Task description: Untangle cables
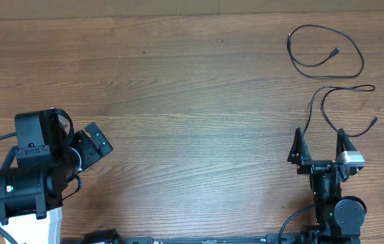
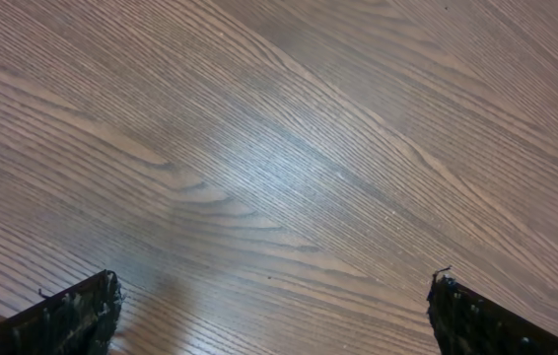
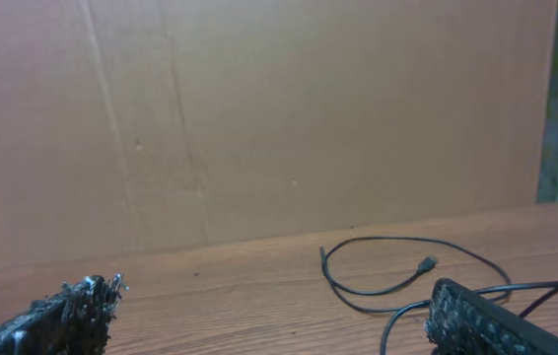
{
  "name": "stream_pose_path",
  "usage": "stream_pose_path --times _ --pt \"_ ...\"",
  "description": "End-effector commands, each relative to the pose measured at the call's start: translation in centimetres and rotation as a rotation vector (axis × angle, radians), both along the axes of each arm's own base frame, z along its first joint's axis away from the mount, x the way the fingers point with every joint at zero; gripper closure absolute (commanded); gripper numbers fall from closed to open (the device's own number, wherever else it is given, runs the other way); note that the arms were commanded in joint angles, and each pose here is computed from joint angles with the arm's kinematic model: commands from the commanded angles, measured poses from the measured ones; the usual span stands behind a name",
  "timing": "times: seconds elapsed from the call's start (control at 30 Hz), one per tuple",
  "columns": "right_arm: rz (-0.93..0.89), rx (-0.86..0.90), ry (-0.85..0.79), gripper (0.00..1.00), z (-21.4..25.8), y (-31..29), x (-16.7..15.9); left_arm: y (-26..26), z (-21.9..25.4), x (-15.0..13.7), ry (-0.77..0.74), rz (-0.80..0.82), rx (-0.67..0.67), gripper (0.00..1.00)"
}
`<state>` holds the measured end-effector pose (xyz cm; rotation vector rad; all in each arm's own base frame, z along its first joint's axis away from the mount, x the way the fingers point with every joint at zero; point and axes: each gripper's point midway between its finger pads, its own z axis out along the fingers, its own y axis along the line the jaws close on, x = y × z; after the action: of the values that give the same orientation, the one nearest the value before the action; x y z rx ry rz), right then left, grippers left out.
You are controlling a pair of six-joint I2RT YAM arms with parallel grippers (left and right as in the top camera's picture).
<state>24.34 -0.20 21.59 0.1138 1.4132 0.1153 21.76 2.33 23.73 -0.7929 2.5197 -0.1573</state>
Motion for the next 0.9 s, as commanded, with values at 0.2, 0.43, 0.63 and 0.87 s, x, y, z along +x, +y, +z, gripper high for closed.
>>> stream_pose_path --times 0.2,0.43,0.63,0.87 --pt "-0.015 0.003 0.003 0.00 -0.3 -0.4 0.0 0.2 0.5 0.1 -0.013 -0.009 0.011 0.01" --pt "-0.013 0.005 0.174 0.00 -4.5 -0.4 0.3 0.2 0.5 0.1 -0.013 -0.009 0.011 0.00" --pt "-0.017 0.005 0.176 0.00 -4.6 -0.5 0.3 0.2 0.5 0.1 -0.013 -0.009 0.011 0.00" --pt "-0.017 0.005 0.175 0.00 -4.6 -0.5 0.3 0.2 0.5 0.1 -0.013 -0.009 0.011 0.01"
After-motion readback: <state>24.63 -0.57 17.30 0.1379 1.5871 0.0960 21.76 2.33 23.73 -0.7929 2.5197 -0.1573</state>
